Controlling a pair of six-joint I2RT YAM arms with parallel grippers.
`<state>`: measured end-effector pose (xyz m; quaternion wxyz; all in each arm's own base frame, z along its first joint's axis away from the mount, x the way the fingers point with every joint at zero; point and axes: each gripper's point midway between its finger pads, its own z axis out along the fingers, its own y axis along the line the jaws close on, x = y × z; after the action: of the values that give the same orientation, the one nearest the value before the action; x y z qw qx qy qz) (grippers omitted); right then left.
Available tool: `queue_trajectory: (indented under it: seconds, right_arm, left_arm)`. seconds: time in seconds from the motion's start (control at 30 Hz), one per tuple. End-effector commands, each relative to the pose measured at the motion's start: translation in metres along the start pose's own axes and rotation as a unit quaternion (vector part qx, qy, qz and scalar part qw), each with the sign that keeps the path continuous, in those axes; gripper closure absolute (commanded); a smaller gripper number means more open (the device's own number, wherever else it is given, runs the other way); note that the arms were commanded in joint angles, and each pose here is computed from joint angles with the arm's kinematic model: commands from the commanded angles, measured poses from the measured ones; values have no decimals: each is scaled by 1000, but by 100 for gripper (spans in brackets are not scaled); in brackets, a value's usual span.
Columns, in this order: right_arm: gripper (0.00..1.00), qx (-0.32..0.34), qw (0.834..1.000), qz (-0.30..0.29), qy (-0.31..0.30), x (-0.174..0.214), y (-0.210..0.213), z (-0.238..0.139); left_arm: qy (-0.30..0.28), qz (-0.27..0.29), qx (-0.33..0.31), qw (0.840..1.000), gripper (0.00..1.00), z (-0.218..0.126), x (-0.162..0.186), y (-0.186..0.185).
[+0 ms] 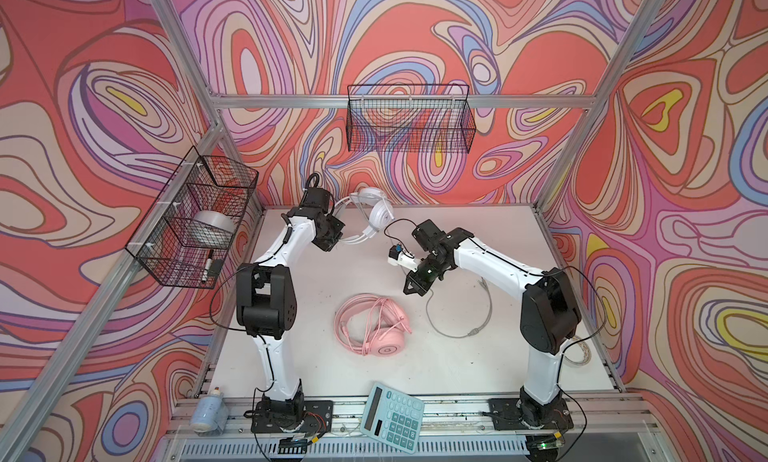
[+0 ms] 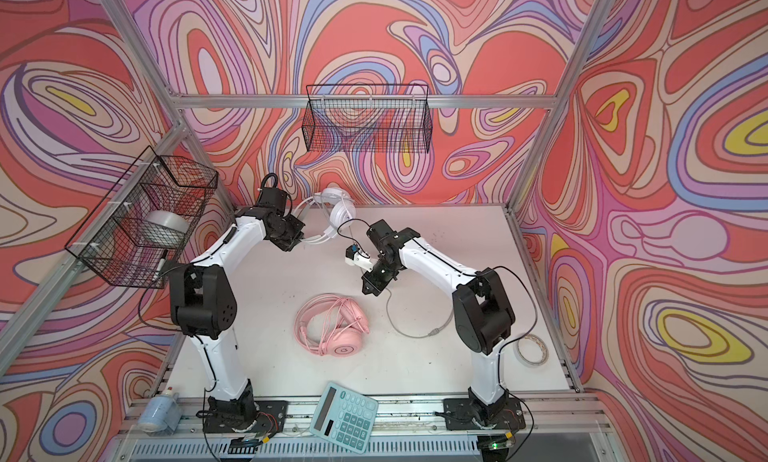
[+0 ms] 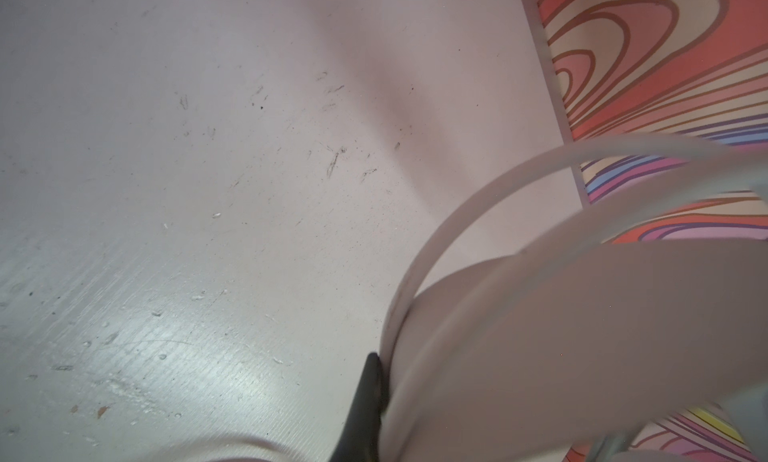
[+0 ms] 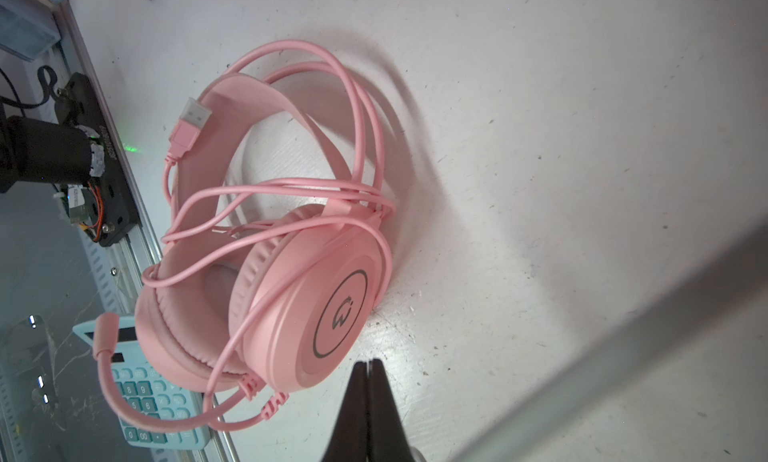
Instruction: Wrap the headphones
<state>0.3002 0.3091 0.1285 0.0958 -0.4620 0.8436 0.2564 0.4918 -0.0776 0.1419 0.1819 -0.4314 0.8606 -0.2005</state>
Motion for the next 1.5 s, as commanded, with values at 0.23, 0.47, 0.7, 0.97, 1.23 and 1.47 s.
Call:
queue_trajectory:
  seconds: [0.23, 0.47, 0.7, 0.97, 1.23, 1.47]
  right_arm:
    - [100, -44, 994, -94, 18, -20, 50, -18]
    - [100, -18, 992, -129, 4, -47, 49, -35]
    - [100, 20, 987, -161, -13, -68, 42, -51]
    - [100, 70, 980, -187, -19, -84, 29, -64]
    - [100, 100, 976, -193, -28, -92, 22, -72]
    - [100, 78, 979, -186, -18, -79, 29, -67]
  left_arm:
    - [-76, 17, -25, 997, 100, -14, -28, -4]
    - [-106, 98, -80, 986, 100, -22, -27, -7]
    - [-114, 186, -121, 968, 100, -23, -18, -17]
    - [-99, 252, -153, 950, 100, -18, -9, -16]
    - [-79, 263, -155, 949, 100, -13, -3, -11]
    - [-58, 230, -114, 965, 100, -11, 2, -20]
